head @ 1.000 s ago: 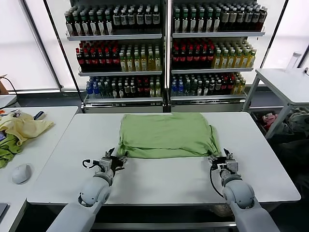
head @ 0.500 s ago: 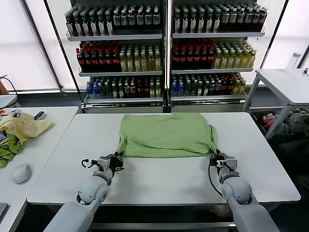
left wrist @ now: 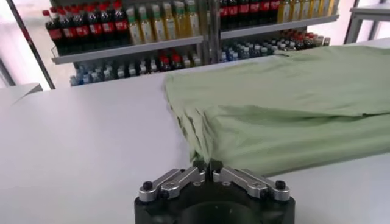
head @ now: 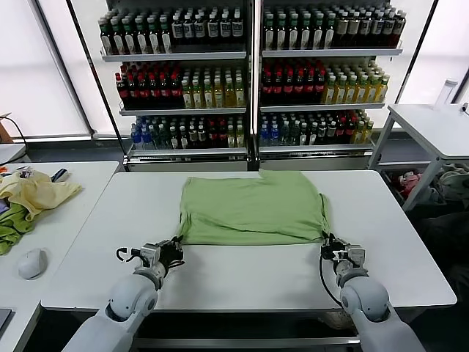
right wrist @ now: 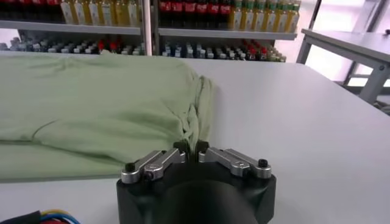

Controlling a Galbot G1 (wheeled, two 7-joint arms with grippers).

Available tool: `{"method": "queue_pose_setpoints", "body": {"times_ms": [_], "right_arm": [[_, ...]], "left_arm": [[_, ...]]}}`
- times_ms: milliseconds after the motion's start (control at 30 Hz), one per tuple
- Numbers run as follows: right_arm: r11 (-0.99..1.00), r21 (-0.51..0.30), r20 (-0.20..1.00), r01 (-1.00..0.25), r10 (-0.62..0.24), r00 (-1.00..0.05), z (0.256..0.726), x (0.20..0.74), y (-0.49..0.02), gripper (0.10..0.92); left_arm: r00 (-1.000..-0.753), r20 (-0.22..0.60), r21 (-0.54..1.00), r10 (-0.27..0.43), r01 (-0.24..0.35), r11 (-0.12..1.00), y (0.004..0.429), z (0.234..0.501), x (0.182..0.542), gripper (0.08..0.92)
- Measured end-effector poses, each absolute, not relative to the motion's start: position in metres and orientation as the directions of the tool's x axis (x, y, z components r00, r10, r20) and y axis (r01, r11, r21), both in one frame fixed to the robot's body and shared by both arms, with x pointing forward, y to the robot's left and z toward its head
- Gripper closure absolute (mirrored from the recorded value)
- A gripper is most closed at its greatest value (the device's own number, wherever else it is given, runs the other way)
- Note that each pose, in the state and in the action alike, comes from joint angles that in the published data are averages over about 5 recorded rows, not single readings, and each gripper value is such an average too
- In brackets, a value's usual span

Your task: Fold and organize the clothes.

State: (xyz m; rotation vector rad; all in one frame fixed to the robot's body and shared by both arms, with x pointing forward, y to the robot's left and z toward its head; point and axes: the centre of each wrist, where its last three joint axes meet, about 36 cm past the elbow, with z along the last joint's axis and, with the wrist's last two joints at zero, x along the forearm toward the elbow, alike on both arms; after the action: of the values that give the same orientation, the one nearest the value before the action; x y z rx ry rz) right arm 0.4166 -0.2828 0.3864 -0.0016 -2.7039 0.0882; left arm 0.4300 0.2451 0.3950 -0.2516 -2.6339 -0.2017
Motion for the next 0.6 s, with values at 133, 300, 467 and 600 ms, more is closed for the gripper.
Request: {"method": "queue_pose_setpoints", "body": {"times_ms": [133,300,467,600], "right_arm": [[0.997,-0.072,0.418,-0.016,0.016,-0.908,0.39,0.387,-0.279,0.848],[0.995,-0.093,0.413,-0.02,0.02,-0.911,0.398,0.349,-0.276,0.848],[0.993,-0.119,0.409,-0.022,0.029,-0.912,0.41,0.316,-0.273,0.848],[0.99,-0.135,0.396,-0.031,0.025,-0.918,0.421,0.298,-0.272,0.79]], "left_arm": [[-0.867,0.477,0.101,0.147,0.22,0.97,0.243,0.399,0.403,0.895],[-0.866,0.477,0.109,0.149,0.227,0.968,0.242,0.406,0.367,0.895],[-0.867,0.476,0.113,0.144,0.222,0.968,0.241,0.417,0.332,0.895],[-0.867,0.479,0.11,0.137,0.214,0.971,0.24,0.428,0.308,0.869]]}}
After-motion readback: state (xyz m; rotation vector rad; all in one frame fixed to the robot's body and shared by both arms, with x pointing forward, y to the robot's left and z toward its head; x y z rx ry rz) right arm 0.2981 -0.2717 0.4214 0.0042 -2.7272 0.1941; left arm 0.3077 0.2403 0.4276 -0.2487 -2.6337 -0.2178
